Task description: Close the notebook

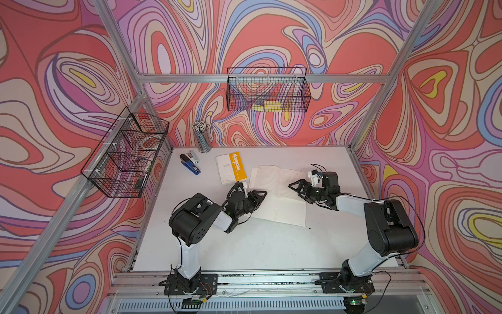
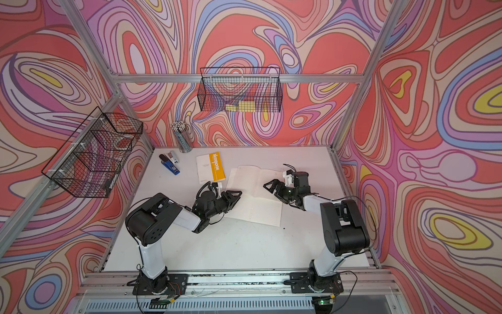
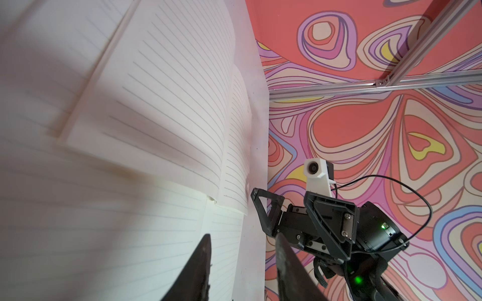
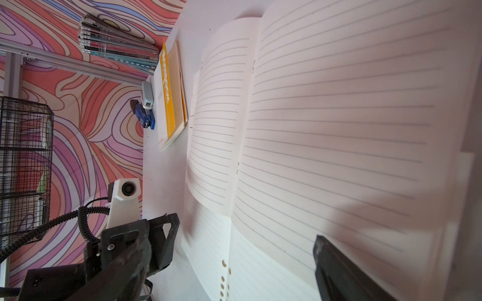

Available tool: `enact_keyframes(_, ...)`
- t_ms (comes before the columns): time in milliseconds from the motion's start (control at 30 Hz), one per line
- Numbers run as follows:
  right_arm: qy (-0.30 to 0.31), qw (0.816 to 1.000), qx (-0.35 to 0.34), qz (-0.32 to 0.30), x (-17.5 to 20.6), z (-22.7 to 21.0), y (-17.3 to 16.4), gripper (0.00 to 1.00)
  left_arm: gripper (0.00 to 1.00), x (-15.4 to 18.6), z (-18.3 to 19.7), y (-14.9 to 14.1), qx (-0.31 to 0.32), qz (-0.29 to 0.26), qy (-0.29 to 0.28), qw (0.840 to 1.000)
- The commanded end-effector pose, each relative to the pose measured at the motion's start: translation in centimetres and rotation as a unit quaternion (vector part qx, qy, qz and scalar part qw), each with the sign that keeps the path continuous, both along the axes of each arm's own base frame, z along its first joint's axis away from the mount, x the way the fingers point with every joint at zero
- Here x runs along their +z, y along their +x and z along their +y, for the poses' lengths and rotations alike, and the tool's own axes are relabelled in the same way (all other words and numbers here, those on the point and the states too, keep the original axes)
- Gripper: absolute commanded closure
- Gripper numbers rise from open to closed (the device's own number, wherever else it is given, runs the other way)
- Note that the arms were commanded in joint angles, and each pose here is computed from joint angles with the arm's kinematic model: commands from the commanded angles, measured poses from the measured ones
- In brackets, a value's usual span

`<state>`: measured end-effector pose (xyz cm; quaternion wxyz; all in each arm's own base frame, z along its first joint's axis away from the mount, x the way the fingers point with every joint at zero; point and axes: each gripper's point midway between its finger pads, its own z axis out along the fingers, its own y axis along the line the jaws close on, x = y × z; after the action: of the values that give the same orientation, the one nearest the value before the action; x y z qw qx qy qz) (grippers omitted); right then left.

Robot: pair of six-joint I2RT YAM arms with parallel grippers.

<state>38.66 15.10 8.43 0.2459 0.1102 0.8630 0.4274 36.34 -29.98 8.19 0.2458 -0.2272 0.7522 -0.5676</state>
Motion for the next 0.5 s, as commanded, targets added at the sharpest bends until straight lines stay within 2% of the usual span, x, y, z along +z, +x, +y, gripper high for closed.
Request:
enact_keyframes(0,-0.002,1.000,-0.006,0.009,-1.2,-0.3,-0.3,0.02,0.59,0.0,-0.3,1.1,0.020,0.003,-0.005,1.000)
enact_keyframes(467,0.006,1.000,-0.005,0.022,-2.4,-0.2,-1.2,0.02,0.59,-1.8,-0.7,0.8,0.049,0.037,-0.018,0.998)
